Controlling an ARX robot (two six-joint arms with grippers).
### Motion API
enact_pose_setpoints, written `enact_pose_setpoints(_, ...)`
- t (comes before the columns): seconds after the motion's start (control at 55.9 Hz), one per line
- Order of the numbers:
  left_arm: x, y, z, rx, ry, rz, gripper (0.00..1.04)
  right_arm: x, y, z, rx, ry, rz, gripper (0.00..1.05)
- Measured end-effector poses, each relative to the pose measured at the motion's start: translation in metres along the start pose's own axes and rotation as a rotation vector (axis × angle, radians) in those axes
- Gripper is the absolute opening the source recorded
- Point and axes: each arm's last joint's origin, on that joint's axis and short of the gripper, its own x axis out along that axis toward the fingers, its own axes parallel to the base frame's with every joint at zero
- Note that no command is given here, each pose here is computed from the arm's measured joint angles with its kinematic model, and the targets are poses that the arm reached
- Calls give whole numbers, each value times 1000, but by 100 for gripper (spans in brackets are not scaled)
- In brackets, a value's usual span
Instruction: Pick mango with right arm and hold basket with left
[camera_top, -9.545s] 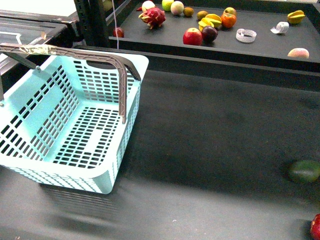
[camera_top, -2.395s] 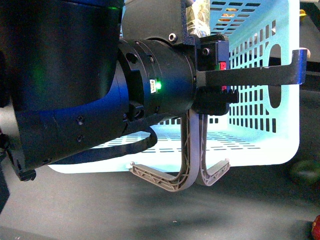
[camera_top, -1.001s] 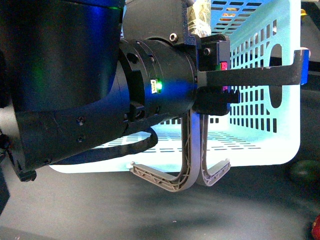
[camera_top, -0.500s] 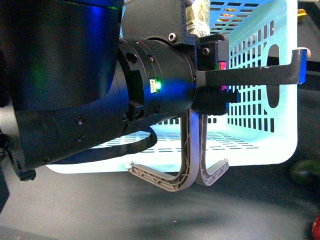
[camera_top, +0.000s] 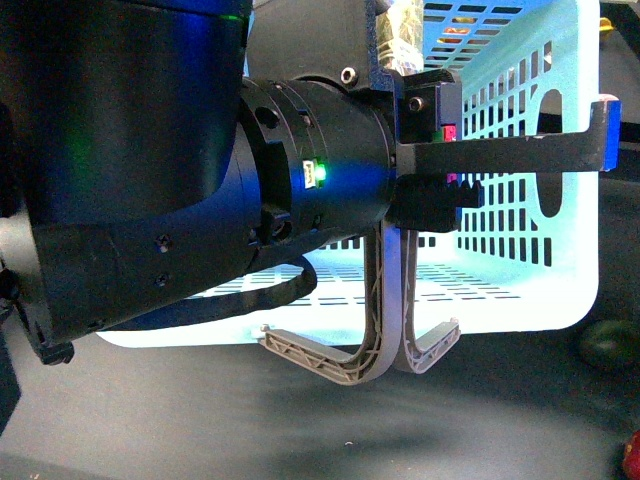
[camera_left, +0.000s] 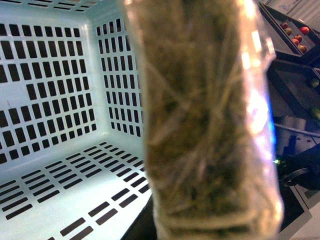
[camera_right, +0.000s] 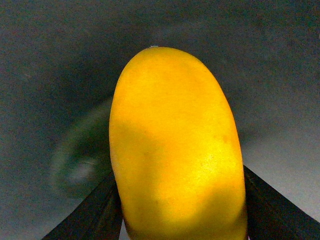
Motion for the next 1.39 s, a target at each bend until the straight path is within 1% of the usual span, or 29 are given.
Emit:
enact_pose_setpoints(0.143,0,0,0,0,0,0,4,-28,17,19,-13,-64,75,57)
enact_pose_setpoints(0.179,0,0,0,0,0,0,4,-41,26,26,-21,-90,113,57)
enact_pose_setpoints(0.268,0,0,0,0,0,0,4,-59,38,34,-34,-119,163,57)
enact_pose_setpoints(0.375,0,0,0,0,0,0,4,-94,62,46,-65,-164,259,57)
enact_pose_setpoints(0.554,0,0,0,0,0,1,4,-132,90,55,-118,-213,364,57)
enact_pose_setpoints(0.697,0,0,0,0,0,0,4,-182,133,60,-216,-265,538,56)
enact_pose_setpoints(0.858,0,0,0,0,0,0,4,-208,164,55,-283,-288,652,56)
enact_pose_setpoints(1.001,0,0,0,0,0,0,4,-215,185,44,-327,-274,708,56)
enact_pose_setpoints(1.18,0,0,0,0,0,0,4,-210,213,23,-371,-217,719,56)
enact_pose_setpoints(1.323,0,0,0,0,0,0,4,-199,230,12,-378,-190,702,56)
enact_pose_setpoints(1.394,0,0,0,0,0,0,4,-196,234,11,-375,-192,700,56)
